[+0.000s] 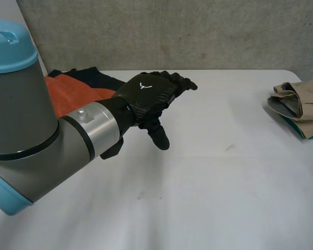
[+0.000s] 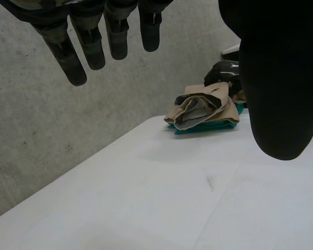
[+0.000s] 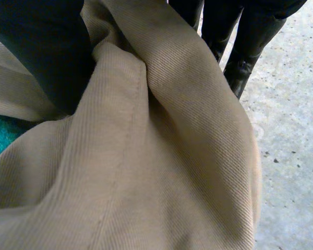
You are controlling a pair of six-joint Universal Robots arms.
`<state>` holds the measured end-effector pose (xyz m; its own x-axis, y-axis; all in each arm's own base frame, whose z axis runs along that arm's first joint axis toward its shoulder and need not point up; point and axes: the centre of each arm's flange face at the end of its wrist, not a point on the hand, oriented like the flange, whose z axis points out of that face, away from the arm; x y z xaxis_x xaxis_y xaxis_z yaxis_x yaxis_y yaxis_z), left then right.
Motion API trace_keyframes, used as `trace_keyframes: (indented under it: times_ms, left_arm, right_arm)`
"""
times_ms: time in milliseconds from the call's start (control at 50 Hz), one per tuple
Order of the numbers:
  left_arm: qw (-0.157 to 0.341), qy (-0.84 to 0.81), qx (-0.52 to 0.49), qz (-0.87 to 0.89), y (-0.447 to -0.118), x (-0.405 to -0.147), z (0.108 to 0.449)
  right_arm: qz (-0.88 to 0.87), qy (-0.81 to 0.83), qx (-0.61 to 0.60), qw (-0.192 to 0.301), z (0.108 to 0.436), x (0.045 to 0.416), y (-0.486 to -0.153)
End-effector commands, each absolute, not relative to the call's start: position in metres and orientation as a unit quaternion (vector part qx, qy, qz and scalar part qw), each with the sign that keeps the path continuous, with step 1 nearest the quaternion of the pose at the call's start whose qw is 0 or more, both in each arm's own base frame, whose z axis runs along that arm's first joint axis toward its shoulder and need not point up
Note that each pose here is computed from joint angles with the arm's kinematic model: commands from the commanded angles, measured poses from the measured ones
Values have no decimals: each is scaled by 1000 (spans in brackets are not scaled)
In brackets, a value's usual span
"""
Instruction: Fold the laundry.
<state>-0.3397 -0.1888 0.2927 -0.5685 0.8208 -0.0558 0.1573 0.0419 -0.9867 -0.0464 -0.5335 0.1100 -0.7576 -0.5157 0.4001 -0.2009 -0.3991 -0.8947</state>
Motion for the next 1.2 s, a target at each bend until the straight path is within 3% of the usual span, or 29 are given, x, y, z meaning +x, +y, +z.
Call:
trace_keyframes:
  times_ms: [20,180,260,320,420,440,520,580,660,680,720,820,840,980,1060,1200]
  left_arm:
    - [285,-664,-366,587,-189,-340,294]
    - [287,-664,-364,586,-188,-339,294]
    - [286,-663,-363,588,-188,-338,296]
    - [287,-662,-363,589,-188,-338,297]
    - [287,-660,-364,591,-187,-338,299]
    - [287,-660,-363,592,-187,-338,299]
    - [287,-658,-363,594,-186,-337,301]
    - [288,-656,-363,596,-186,-337,303]
    - [289,-649,-360,605,-186,-336,309]
    - [288,-648,-359,607,-186,-336,309]
    - [285,-642,-353,618,-189,-335,312]
    - [271,-637,-324,645,-207,-325,321]
    - [268,-638,-314,650,-211,-322,322]
    - [209,-644,-215,704,-264,-288,331]
    - [176,-647,-195,716,-293,-270,324]
    - [65,-697,-191,688,-364,-222,267]
  right_arm:
    - [-765,552,-313,106,110,-51,-531]
    - [-768,593,-228,83,154,-61,-514]
    - [-760,618,-194,49,172,-87,-496]
    - [-749,636,-188,-5,176,-109,-481]
    - [-713,664,-163,-157,183,-152,-463]
    - [-691,666,-155,-232,191,-167,-459]
    - [-641,654,-135,-379,212,-189,-455]
    - [-641,639,-117,-409,228,-187,-455]
    - [-707,592,-106,-372,281,-143,-455]
    - [-739,574,-103,-338,304,-113,-450]
    - [-766,563,-100,-292,319,-80,-444]
    - [-806,557,-125,-154,335,8,-419]
    - [-811,556,-146,-109,336,40,-404]
    - [-763,584,-266,76,278,171,-328]
    - [-729,585,-328,140,250,227,-283]
    - [-680,615,-373,141,206,246,-260]
